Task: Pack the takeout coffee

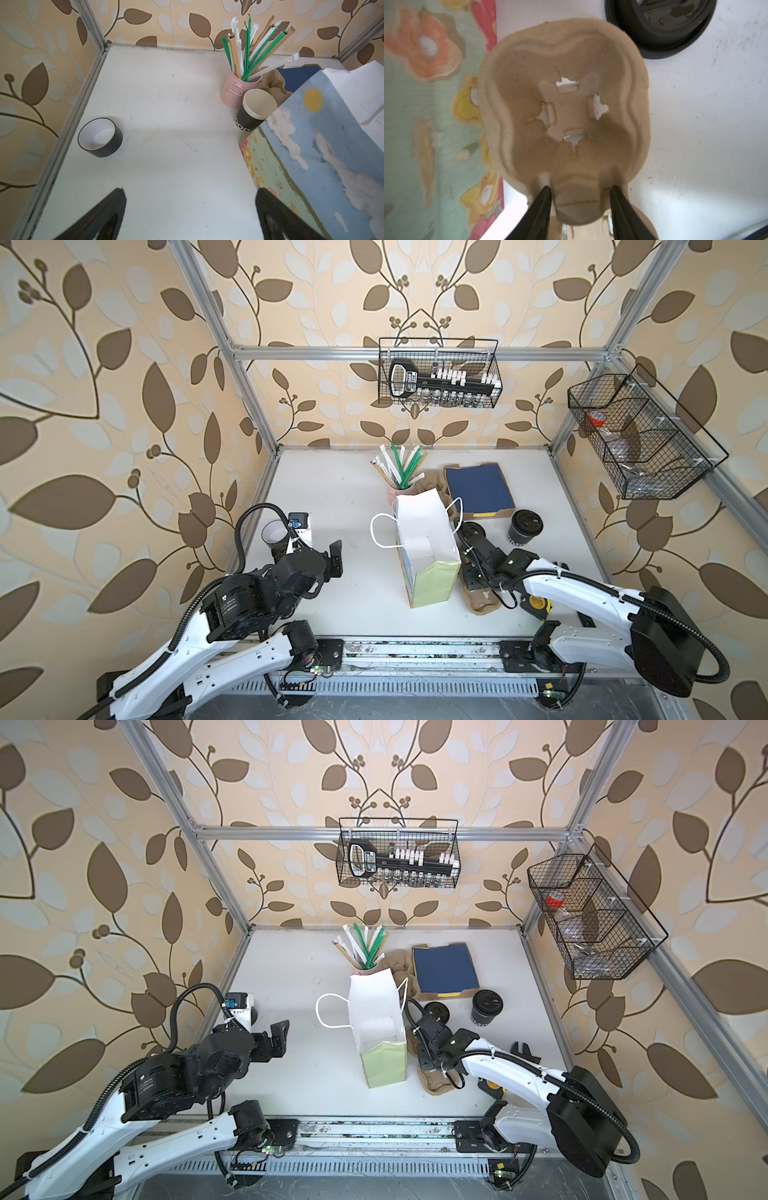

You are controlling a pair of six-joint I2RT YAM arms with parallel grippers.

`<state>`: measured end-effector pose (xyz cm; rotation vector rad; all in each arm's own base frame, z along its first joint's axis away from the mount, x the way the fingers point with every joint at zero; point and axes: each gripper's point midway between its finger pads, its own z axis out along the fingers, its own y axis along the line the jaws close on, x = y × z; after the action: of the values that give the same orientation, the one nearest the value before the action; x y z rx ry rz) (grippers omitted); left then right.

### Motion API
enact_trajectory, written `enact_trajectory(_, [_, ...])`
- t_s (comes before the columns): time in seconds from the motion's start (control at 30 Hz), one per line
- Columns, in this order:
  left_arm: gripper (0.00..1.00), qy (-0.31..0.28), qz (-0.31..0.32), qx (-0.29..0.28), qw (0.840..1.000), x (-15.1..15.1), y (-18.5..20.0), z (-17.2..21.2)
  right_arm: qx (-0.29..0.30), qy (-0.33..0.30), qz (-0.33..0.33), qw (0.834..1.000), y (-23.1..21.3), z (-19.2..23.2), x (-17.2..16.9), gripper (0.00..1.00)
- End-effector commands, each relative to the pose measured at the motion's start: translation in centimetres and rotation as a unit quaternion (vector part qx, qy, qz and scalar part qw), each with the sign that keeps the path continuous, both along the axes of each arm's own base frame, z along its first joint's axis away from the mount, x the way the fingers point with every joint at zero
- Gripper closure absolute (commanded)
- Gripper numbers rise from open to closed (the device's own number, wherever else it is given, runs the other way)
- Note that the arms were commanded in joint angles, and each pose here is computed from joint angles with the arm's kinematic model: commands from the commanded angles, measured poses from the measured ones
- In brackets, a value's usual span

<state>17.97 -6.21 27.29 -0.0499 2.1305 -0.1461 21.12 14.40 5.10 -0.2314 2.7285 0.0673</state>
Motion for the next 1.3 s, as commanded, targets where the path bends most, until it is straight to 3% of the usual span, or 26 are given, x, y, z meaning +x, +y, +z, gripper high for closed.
enact_trajectory(0.0, [0.01,-0.01,0.006,0.01,1.0,0.3,0.2,0.3,0.006,-0.002,0.005,1.0,0.5,0.4,0.4,0.56])
enact_trajectory(0.8, [0.01,-0.01,0.005,0.009,1.0,0.4,0.1,0.2,0.01,-0.002,0.0,1.0,0.3,0.4,-0.1,0.63])
enact_trajectory(1.27, [0.01,-0.01,0.004,0.008,1.0,0.4,0.1,0.2,0.021,-0.037,-0.019,0.999,-0.6,3.6,0.1,0.68])
